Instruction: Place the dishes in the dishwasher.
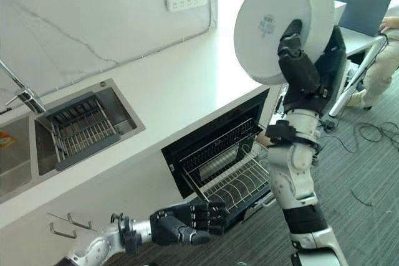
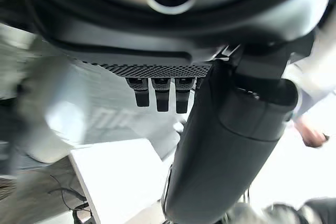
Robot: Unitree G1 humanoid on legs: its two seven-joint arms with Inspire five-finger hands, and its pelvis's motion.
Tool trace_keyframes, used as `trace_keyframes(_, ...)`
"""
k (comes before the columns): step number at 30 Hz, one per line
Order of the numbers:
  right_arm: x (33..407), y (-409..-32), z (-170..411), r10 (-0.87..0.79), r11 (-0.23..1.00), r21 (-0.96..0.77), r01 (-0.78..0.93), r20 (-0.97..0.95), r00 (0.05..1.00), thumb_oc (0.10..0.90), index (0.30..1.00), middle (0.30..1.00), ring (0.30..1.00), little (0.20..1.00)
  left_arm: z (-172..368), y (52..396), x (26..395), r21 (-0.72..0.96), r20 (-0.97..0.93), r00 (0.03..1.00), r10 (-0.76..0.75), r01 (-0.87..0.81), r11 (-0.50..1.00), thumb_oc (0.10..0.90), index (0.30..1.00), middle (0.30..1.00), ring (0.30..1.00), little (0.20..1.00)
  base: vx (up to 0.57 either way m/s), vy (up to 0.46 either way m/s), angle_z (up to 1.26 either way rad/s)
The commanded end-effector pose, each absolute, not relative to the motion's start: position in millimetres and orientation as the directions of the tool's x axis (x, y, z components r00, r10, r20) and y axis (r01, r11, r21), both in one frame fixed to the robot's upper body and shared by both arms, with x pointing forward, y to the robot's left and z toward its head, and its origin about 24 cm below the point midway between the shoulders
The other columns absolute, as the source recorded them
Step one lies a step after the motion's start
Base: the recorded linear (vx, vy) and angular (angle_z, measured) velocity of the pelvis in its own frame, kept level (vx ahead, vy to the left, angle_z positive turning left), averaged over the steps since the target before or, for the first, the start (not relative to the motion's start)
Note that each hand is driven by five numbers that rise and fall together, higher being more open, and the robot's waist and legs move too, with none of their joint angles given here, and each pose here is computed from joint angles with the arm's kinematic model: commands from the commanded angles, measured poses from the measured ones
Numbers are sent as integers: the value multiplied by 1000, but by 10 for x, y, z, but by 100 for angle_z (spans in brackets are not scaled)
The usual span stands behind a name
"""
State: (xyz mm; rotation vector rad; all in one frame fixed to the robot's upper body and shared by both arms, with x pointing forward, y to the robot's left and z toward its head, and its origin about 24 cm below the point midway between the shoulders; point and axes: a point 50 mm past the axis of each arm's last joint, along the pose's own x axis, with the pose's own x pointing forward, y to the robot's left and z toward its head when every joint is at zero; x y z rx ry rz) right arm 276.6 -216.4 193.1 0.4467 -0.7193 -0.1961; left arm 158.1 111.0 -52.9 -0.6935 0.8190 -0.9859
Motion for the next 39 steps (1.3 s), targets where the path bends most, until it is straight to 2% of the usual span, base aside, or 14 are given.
trace_keyframes(1, 2615, -2076, 2475, -212, 941, 318, -112, 818, 534, 400, 300, 300, 300, 300, -405, 1143, 1722, -831, -133, 383, -914, 459, 313, 800, 900, 900, 900, 900, -12, -103, -5)
trace_keyframes(3, 2574, -2147, 2377, -183, 961, 266, -71, 809, 558, 400, 300, 300, 300, 300, -699, 1336, 1622, -831, -269, 521, -810, 300, 468, 800, 900, 900, 900, 900, -32, -120, -3)
trace_keyframes(4, 2568, -2210, 2208, -195, 961, 275, -36, 763, 617, 400, 300, 300, 300, 300, -943, 1561, 1525, -766, -424, 649, -632, 115, 632, 800, 900, 900, 900, 900, -47, -101, 2)
trace_keyframes(5, 2538, -2240, 2113, -203, 959, 281, -22, 743, 637, 400, 300, 300, 300, 300, -1026, 1683, 1479, -726, -477, 700, -531, 26, 687, 800, 900, 900, 900, 900, -50, -75, 8)
trace_keyframes(6, 2479, -2300, 1989, -228, 957, 291, 15, 716, 659, 400, 300, 300, 300, 300, -1112, 1813, 1416, -674, -543, 735, -406, -93, 733, 800, 900, 900, 900, 900, -50, -38, 7)
trace_keyframes(7, 2448, -2336, 1793, -271, 940, 339, 49, 647, 713, 400, 300, 300, 300, 300, -1243, 2003, 1269, -562, -644, 742, -186, -295, 773, 800, 900, 900, 900, 900, -55, -34, 9)
trace_keyframes(9, 2446, -2440, 1531, -365, 905, 396, 157, 528, 767, 400, 300, 300, 300, 300, -1433, 2163, 923, -401, -746, 666, -10, -436, 806, 800, 900, 900, 900, 900, -41, -7, 2)
trace_keyframes(13, 2513, -2584, 1291, -490, 845, 429, 320, 381, 784, 400, 300, 300, 300, 300, -1549, 2165, 677, -339, -806, 588, 66, -550, 763, 800, 900, 900, 900, 900, -15, 35, 15)
trace_keyframes(17, 2556, -2684, 1208, -567, 809, 376, 452, 294, 770, 400, 300, 300, 300, 300, -1601, 2190, 560, -293, -844, 529, 89, -595, 748, 800, 900, 900, 900, 900, -7, 65, 17)
trace_keyframes(22, 2541, -2778, 1125, -602, 792, 114, 600, 311, 736, 400, 300, 300, 300, 300, -1642, 2220, 444, -233, -884, 456, 104, -622, 748, 800, 900, 900, 900, 900, -4, 44, 10)
trace_keyframes(27, 2605, -2778, 1123, -523, 750, -212, 627, 390, 758, 400, 300, 300, 300, 300, -1664, 2211, 389, -199, -903, 416, 108, -628, 753, 800, 900, 900, 900, 900, 1, 15, 5)
trace_keyframes(29, 2625, -2775, 1108, -502, 734, -274, 622, 398, 768, 400, 300, 300, 300, 300, -1665, 2216, 388, -196, -905, 411, 108, -628, 753, 800, 900, 900, 900, 900, 8, 14, 6)
trace_keyframes(34, 2712, -2720, 982, -374, 598, -546, 586, 457, 807, 400, 300, 300, 300, 300, -1659, 2218, 448, -210, -899, 427, 98, -616, 759, 800, 900, 900, 900, 900, 14, 4, 7)
trace_keyframes(39, 2778, -2671, 773, -309, 531, -680, 506, 400, 863, 400, 300, 300, 300, 300, -1651, 2245, 478, -202, -899, 429, 89, -585, 786, 800, 900, 900, 900, 900, 21, 4, 16)
